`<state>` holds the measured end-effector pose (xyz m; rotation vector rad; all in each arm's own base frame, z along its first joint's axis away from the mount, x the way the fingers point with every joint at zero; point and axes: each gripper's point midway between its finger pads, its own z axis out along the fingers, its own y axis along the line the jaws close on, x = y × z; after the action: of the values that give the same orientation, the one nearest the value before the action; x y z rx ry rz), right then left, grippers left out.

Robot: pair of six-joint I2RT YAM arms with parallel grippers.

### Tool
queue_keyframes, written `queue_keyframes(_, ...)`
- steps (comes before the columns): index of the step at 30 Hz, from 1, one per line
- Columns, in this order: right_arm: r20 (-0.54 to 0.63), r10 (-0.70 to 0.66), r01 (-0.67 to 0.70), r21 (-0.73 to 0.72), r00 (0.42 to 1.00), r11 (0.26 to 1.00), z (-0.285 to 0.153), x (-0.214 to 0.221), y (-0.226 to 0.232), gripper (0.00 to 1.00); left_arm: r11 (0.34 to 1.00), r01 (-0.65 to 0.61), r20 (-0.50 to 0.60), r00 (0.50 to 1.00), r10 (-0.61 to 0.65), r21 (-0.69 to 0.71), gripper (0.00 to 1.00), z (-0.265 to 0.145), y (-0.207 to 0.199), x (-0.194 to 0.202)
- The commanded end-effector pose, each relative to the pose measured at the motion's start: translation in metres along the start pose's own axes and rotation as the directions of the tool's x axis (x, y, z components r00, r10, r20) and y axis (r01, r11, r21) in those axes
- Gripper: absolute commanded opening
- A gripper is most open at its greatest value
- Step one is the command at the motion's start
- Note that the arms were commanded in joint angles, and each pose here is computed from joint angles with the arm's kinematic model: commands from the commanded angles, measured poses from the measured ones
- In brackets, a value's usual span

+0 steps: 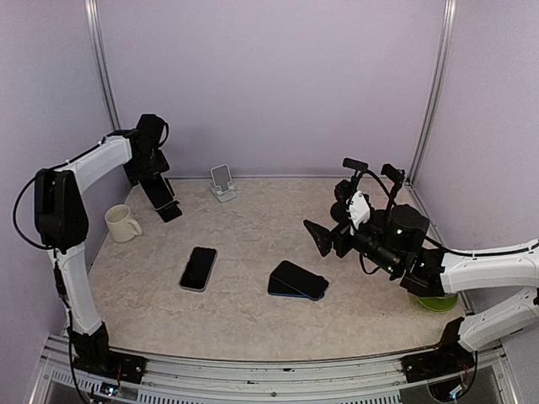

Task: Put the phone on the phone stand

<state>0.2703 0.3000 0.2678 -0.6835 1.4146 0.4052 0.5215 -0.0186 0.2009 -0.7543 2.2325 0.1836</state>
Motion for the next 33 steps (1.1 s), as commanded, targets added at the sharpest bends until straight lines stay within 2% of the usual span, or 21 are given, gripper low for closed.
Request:
queue_keyframes(1,0.003,-0.001,0.001,0.006,1.0,1.0,-0.002,0.001,0.0,1.0,1.0,0.008,0.048,0.999,-0.009,0.02,0.24,-0.007,-0.011,-0.017)
queue_keyframes(25,-0.001,-0.017,0.017,0.016,1.0,1.0,-0.003,0.004,-0.001,1.0,0.998,-0.056,0.023,0.998,0.056,0.007,0.26,0.015,-0.025,-0.01)
queue_keyframes(33,0.004,-0.018,0.018,0.015,1.0,1.0,-0.003,0.002,-0.001,1.0,0.998,-0.062,0.031,0.998,0.062,-0.018,0.29,0.022,-0.022,-0.013)
